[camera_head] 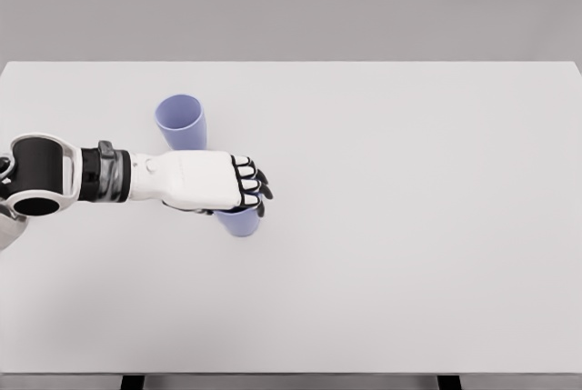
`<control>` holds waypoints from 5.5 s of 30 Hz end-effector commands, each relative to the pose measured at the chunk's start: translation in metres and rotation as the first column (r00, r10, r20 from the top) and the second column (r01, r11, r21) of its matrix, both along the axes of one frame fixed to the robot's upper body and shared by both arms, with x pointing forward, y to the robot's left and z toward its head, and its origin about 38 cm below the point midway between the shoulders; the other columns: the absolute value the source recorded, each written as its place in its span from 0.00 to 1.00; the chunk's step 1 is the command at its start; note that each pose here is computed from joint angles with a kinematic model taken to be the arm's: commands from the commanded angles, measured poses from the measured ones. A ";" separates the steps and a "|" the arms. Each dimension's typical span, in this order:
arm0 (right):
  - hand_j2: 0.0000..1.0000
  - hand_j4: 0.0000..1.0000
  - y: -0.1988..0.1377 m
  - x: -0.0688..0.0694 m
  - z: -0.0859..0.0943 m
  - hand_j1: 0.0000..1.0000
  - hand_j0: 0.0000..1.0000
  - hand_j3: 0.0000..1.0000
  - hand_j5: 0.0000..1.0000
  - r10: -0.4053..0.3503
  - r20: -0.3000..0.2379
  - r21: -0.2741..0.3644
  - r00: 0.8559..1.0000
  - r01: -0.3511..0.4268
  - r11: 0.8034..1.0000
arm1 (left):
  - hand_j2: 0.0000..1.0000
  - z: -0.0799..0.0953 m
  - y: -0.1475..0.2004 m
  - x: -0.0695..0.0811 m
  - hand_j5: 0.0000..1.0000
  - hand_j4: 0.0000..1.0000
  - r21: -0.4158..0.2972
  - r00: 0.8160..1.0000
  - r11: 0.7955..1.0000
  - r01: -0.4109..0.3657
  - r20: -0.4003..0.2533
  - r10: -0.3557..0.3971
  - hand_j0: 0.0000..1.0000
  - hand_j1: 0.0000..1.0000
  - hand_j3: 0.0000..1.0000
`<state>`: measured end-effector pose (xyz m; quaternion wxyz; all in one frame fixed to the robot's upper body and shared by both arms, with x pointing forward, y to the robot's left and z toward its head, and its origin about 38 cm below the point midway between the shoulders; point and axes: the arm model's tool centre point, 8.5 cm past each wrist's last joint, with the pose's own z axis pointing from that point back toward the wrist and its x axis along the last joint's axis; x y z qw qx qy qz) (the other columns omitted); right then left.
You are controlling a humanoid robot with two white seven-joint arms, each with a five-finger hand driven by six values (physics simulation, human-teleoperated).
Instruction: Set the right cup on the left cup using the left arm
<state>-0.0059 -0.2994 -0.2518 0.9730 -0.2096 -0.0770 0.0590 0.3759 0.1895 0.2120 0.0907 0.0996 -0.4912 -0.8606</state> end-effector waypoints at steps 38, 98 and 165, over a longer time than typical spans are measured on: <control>1.00 1.00 0.000 0.000 0.000 1.00 1.00 1.00 1.00 -0.001 0.001 0.000 1.000 0.001 1.000 | 0.54 0.124 0.073 0.042 0.54 0.54 -0.162 0.947 0.968 -0.191 0.229 0.225 0.54 0.54 0.54; 1.00 1.00 0.000 0.000 0.000 1.00 1.00 1.00 1.00 -0.001 0.001 0.000 1.000 0.001 1.000 | 0.60 0.105 0.101 0.079 0.60 0.60 -0.189 0.948 0.933 -0.306 0.034 0.318 0.60 0.60 0.60; 1.00 1.00 0.000 0.000 0.000 1.00 1.00 1.00 1.00 -0.001 0.001 0.000 1.000 0.001 1.000 | 0.60 0.091 0.099 0.096 0.60 0.60 -0.177 0.936 0.922 -0.345 0.010 0.352 0.60 0.60 0.60</control>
